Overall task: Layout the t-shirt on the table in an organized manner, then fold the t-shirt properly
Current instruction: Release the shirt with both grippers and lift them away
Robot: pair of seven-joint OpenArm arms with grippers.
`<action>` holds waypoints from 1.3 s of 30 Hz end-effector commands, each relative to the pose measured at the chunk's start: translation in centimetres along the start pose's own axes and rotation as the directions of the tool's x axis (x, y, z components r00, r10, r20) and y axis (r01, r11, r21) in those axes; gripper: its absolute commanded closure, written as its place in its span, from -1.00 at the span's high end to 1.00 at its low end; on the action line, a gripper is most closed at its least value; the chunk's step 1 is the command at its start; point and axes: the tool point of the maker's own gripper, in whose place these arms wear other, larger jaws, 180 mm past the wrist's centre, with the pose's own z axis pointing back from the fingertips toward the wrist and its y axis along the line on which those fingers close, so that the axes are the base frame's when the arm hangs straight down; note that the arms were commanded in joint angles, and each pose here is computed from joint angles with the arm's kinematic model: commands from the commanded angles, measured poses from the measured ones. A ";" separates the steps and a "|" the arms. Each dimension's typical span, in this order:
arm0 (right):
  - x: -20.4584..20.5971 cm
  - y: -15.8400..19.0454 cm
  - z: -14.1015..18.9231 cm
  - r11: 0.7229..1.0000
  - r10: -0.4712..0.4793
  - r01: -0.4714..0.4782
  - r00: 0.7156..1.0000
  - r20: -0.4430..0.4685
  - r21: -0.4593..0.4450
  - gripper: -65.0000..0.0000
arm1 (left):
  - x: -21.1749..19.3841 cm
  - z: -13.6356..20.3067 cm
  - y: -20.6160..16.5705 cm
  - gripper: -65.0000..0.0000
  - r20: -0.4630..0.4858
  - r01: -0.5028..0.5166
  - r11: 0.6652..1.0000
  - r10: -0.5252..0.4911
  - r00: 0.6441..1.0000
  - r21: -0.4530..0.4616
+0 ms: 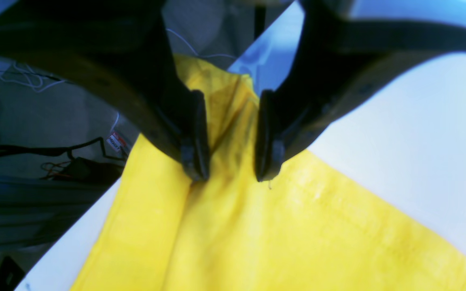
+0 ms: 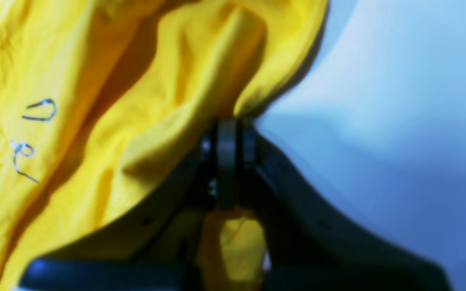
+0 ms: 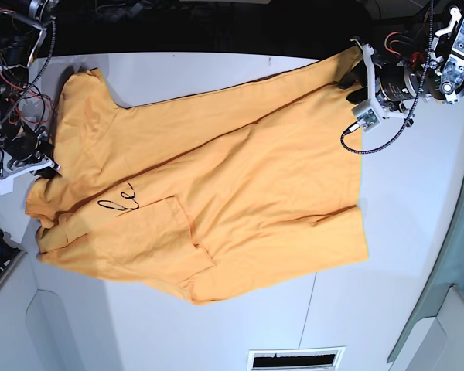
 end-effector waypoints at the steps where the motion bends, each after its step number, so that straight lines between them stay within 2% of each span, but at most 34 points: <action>1: 1.1 -0.5 0.8 1.000 0.018 -0.018 0.999 0.031 -0.005 -1.00 | 0.6 0.5 0.6 -0.29 0.014 0.014 1.000 -0.014 1.000 0.008; 11: -1.5 -3.6 8.0 0.999 0.031 -0.028 0.995 0.095 -0.039 -1.00 | 0.4 0.5 0.6 -0.29 0.005 0.014 1.000 -0.014 1.000 0.008; 15: -2.1 -4.5 9.6 0.998 0.029 -0.023 0.994 0.104 -0.055 -1.00 | 0.5 0.5 0.6 -0.29 0.007 0.014 1.000 -0.014 1.000 0.009; 16: -2.3 -4.6 9.7 0.998 0.029 -0.023 0.995 0.098 -0.059 -0.93 | 0.5 0.5 0.6 -0.29 0.007 0.014 1.000 -0.014 1.000 0.009; 19: -3.0 -4.7 9.7 0.998 0.026 -0.022 0.997 0.068 -0.060 -0.25 | 0.8 0.5 0.6 -0.29 0.025 0.014 1.000 -0.015 1.000 0.009; 20: -3.0 -4.8 9.7 0.998 0.025 -0.021 0.998 0.063 -0.062 -0.13 | 1.0 0.5 0.5 -0.29 0.028 0.017 1.000 -0.017 0.999 0.009; 21: -3.1 -4.9 9.8 0.998 0.022 -0.018 0.998 0.059 -0.065 -0.09 | 1.2 0.6 0.5 -0.29 0.035 0.022 1.000 -0.023 0.999 0.009; 26: -2.3 -6.5 10.9 0.995 -0.010 0.020 0.995 0.094 -0.100 -0.09 | 3.5 1.5 0.2 -0.29 0.081 0.073 0.997 -0.075 0.994 0.019; 29: -1.7 -7.5 11.8 0.992 -0.053 0.066 0.991 0.120 -0.106 -0.09 | 4.6 2.2 1.0 -0.28 0.106 0.071 0.996 -0.077 0.991 0.061; 31: -1.8 -7.8 12.1 0.991 -0.076 0.088 0.990 0.115 -0.104 -0.09 | 5.4 2.8 1.5 -0.19 0.132 0.063 0.995 -0.073 0.989 0.075; 35: -2.0 -8.0 12.2 0.990 -0.080 0.092 0.991 0.111 -0.109 -0.09 | 6.0 3.8 2.7 -0.12 0.170 -0.002 0.996 -0.014 0.985 0.092; 39: -2.0 -8.0 12.2 0.990 -0.080 0.092 0.990 0.113 -0.110 -0.09 | 3.8 4.7 2.9 -0.12 0.167 -0.117 0.988 0.099 0.981 0.101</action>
